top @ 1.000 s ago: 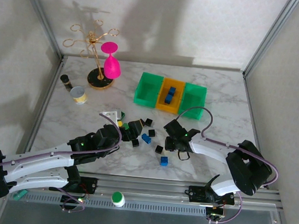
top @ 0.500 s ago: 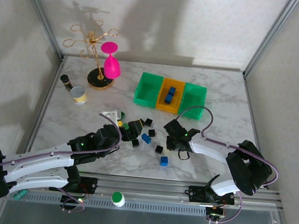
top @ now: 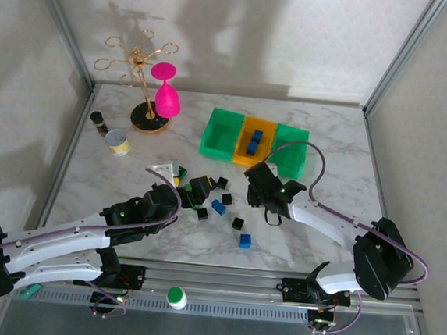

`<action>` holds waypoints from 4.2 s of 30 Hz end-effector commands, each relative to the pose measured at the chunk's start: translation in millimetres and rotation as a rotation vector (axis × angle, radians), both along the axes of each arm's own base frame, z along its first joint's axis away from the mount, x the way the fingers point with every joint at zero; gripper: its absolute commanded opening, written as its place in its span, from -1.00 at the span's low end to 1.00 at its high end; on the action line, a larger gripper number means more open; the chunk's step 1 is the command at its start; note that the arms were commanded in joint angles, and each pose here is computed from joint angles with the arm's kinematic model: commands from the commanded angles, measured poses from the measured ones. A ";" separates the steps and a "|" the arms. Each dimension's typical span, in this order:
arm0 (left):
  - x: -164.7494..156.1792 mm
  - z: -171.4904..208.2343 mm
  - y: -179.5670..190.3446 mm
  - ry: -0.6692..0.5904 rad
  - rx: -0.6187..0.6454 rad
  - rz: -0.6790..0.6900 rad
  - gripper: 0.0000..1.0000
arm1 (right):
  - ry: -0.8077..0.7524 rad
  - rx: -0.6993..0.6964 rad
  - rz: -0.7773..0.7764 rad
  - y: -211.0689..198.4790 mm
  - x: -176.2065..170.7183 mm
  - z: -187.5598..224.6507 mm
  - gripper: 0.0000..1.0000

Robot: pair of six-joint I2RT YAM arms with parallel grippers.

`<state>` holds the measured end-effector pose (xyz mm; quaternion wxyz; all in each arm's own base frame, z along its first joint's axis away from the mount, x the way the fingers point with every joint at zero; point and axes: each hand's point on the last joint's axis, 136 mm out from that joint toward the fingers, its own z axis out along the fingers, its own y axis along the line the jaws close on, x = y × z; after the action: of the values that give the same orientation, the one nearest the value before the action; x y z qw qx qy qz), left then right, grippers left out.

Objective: Sort the legos into containers by color
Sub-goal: Pick up the lego from the bottom-center of the table, then place the lego in the container, then pick up the lego from the bottom-center of the table.

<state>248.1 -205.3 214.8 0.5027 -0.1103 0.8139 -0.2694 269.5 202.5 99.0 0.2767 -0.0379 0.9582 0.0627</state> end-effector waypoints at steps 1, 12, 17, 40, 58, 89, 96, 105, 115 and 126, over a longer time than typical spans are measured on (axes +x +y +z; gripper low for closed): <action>9.3 16.4 7.8 -0.035 0.007 0.033 0.99 | -0.067 -0.028 -0.019 -3.3 23.3 23.4 -0.40; 28.6 26.0 13.6 -0.054 0.013 0.045 0.99 | -0.194 0.016 -0.075 14.0 113.0 51.3 -0.40; 36.0 25.0 16.1 -0.054 0.025 0.049 0.99 | -0.218 0.009 -0.093 18.9 151.6 46.5 -0.41; 58.6 18.0 21.4 -0.060 0.079 0.047 0.99 | -0.168 0.002 -0.058 41.8 231.5 -19.8 -0.38; 57.3 24.0 20.7 -0.064 0.065 0.040 0.99 | -0.245 0.002 -0.073 30.5 225.7 25.6 -0.14; -8.0 0.2 4.6 0.047 -0.050 -0.119 0.99 | -0.052 0.015 -0.021 9.6 -2.9 33.1 0.17; -22.1 -12.7 7.2 0.086 -0.010 -0.162 0.99 | 0.043 0.042 -0.029 9.6 -59.7 5.9 0.37; -34.0 -30.8 15.6 0.152 0.048 -0.183 0.99 | 0.129 0.028 0.003 9.7 -107.4 -20.2 0.47; -33.1 -29.7 21.6 0.144 0.047 -0.155 0.99 | 0.151 -0.028 0.065 18.1 -137.0 -46.4 0.30; -31.2 -29.4 22.3 0.141 0.056 -0.146 0.99 | 0.172 -0.084 0.082 18.8 -142.0 -65.5 0.02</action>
<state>217.4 -186.7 190.6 0.4259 -0.0530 0.8563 -0.2873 128.1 226.2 39.0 0.1820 -0.0842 0.9784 0.0498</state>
